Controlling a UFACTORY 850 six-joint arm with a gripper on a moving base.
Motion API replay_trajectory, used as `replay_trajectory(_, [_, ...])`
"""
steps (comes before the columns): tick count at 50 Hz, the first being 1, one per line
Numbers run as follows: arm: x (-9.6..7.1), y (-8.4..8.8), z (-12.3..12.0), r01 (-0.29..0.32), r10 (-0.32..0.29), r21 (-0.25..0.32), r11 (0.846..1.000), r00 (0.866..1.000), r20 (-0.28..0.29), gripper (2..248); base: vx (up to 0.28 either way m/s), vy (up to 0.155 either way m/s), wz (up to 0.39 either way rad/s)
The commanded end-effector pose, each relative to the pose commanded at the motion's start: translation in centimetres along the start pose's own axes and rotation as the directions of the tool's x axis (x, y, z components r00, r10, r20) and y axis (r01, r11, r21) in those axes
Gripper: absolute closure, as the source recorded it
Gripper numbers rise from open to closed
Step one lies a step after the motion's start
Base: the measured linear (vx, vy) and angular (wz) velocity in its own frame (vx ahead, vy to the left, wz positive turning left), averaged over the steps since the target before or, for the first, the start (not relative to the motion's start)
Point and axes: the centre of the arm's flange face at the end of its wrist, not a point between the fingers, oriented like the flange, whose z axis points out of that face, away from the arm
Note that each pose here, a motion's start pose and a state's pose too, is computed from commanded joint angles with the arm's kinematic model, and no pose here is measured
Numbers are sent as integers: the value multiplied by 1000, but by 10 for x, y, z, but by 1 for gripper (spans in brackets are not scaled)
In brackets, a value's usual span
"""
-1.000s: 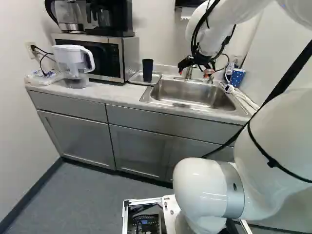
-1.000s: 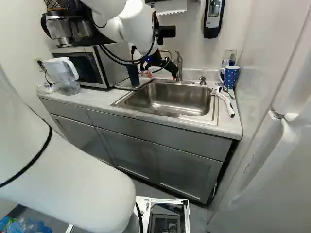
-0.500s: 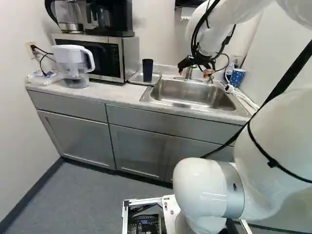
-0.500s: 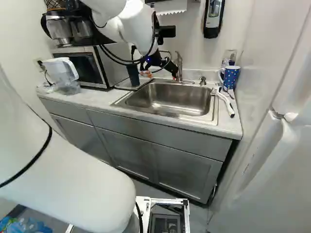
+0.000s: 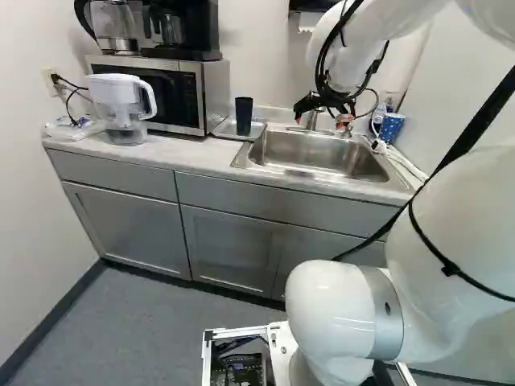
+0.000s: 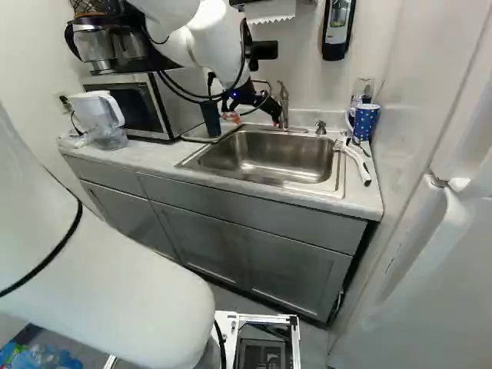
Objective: Rinse the cup and place it in the tray
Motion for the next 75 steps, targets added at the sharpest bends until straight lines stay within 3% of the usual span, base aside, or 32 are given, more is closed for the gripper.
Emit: replay_trajectory(75, [0, 0, 0, 0, 0, 0, 1000, 1000, 0, 3, -143, -5, -8])
